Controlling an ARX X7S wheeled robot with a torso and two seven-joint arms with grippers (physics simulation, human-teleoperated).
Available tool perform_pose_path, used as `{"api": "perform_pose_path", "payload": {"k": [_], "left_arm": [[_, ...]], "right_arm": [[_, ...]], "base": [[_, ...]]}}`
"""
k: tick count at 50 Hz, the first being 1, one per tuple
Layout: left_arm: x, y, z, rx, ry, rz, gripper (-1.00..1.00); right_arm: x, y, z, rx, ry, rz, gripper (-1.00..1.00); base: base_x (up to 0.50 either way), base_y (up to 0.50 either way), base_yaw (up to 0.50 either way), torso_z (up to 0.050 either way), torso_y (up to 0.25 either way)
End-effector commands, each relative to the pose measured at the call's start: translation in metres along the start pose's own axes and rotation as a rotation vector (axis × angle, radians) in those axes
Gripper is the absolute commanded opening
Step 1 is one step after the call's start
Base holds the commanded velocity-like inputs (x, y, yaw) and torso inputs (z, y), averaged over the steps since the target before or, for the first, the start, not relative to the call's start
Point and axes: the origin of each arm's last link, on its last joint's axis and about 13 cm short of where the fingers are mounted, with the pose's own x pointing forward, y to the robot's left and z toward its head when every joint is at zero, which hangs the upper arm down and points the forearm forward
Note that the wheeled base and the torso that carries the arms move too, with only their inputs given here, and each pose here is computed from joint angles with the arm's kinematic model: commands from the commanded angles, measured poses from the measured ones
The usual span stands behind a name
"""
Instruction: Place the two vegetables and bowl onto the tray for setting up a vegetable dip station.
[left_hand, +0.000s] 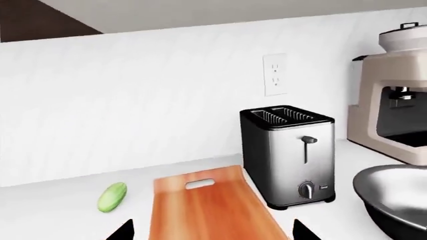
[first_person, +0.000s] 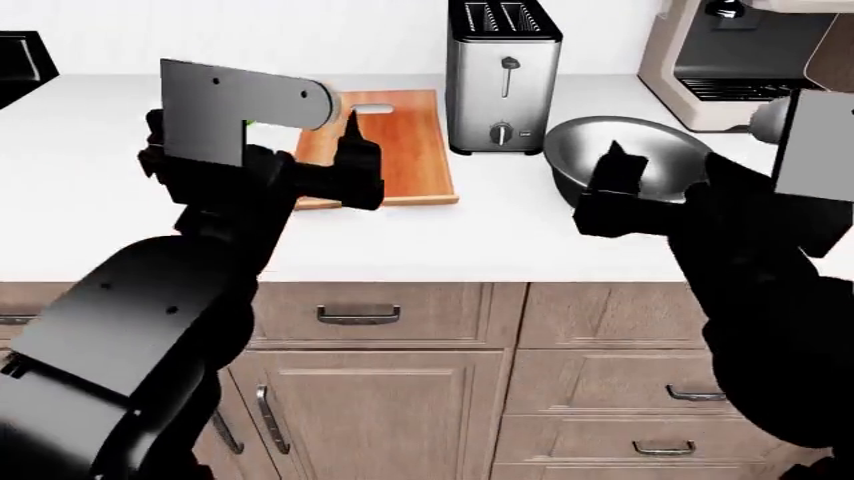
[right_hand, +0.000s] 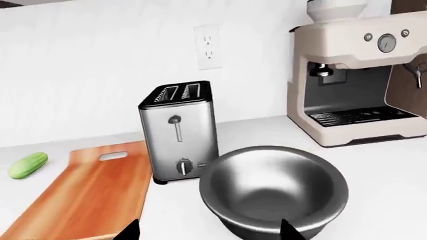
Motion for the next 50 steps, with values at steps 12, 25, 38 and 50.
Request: {"api": "perform_pose_path", "payload": {"k": [12, 25, 38, 50], "left_arm": [[0.042, 0.015, 0.083, 0.082, 0.012, 0.000, 1.00], [0.030, 0.025, 0.088, 0.081, -0.003, 0.045, 1.00], [0.020, 0.029, 0.078, 0.098, -0.003, 0.073, 1.00], [0.019, 0.032, 0.092, 0.103, -0.002, 0.083, 1.00]], "right_arm": [[0.012, -0.023, 0.068, -0.139, 0.048, 0.029, 1.00], [0.002, -0.023, 0.067, -0.106, 0.049, 0.062, 1.00], [-0.005, -0.018, 0.068, -0.104, 0.026, 0.071, 1.00], [-0.006, -0.018, 0.065, -0.145, 0.101, 0.056, 1.00]], "base": [[0.00, 0.00, 0.00, 0.000, 0.000], [0.36, 0.00, 0.00, 0.000, 0.000], [0.31, 0.00, 0.00, 0.000, 0.000], [0.16, 0.00, 0.00, 0.000, 0.000]]}}
